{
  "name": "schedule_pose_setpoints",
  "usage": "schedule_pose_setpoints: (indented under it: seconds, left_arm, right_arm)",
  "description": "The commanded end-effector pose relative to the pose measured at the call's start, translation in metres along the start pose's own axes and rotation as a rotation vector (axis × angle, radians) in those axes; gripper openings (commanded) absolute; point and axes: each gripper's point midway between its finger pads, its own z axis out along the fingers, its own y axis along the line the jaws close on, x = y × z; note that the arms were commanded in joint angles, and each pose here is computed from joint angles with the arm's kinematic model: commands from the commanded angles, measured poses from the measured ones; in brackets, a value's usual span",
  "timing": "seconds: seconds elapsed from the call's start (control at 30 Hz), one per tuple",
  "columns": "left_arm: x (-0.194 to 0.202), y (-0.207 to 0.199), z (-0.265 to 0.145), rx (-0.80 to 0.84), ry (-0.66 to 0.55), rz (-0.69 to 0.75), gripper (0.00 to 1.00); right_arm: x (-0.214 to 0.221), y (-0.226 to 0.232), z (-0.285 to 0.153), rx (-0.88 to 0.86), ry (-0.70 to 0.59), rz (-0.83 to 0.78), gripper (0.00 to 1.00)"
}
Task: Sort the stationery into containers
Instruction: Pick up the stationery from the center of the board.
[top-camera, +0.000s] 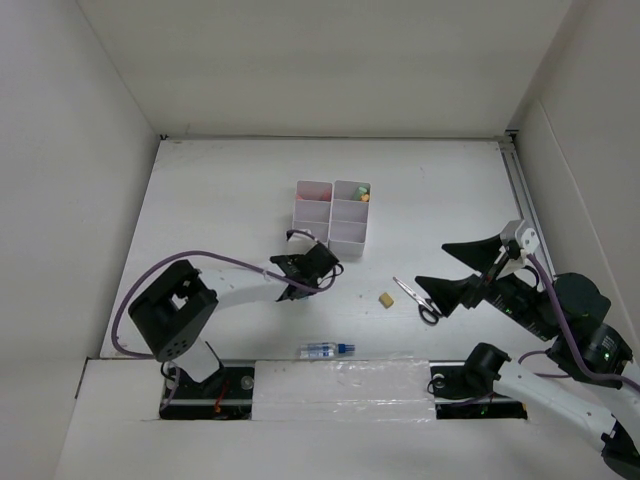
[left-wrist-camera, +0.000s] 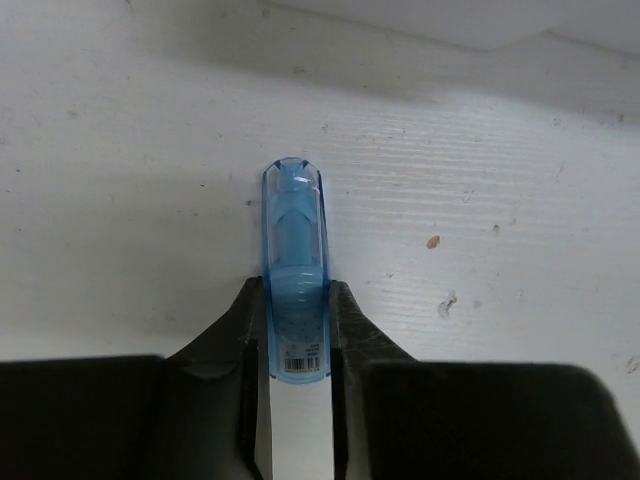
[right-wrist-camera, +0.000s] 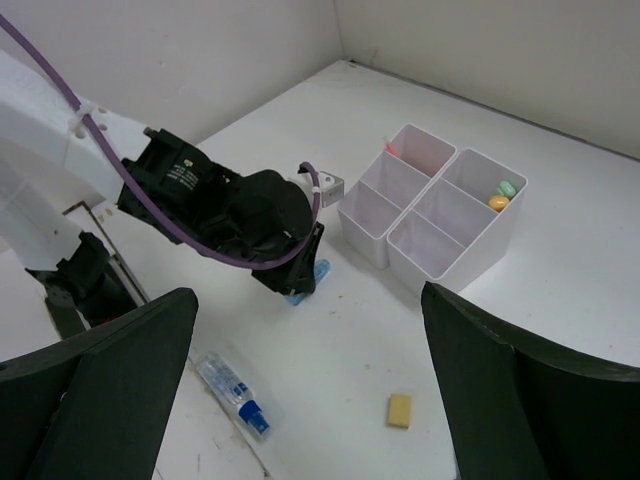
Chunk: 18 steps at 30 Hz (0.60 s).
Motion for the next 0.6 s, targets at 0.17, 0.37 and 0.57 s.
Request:
schedule_pose_setpoints:
  seconds: [0.17, 0.37, 0.57]
  left_arm:
    - [0.060, 0.029, -0.003, -0.096, 0.214, 0.030, 0.00]
    - [0.000, 0.012, -0.051, -0.067, 0.013, -0.043, 0.00]
    - [-0.064, -0.016, -0.086, -0.007, -0.136, -0.070, 0.00]
  right_arm:
    - [-0.014, 0.003, -0.003, -0.016, -0.062, -0.011, 1.00]
    - [-0.016, 0.003, -0.001, -0.016, -0.060, -0.011, 1.00]
    - [-0.017, 0.000, 0.002, 0.005, -0.062, -0.010, 1.00]
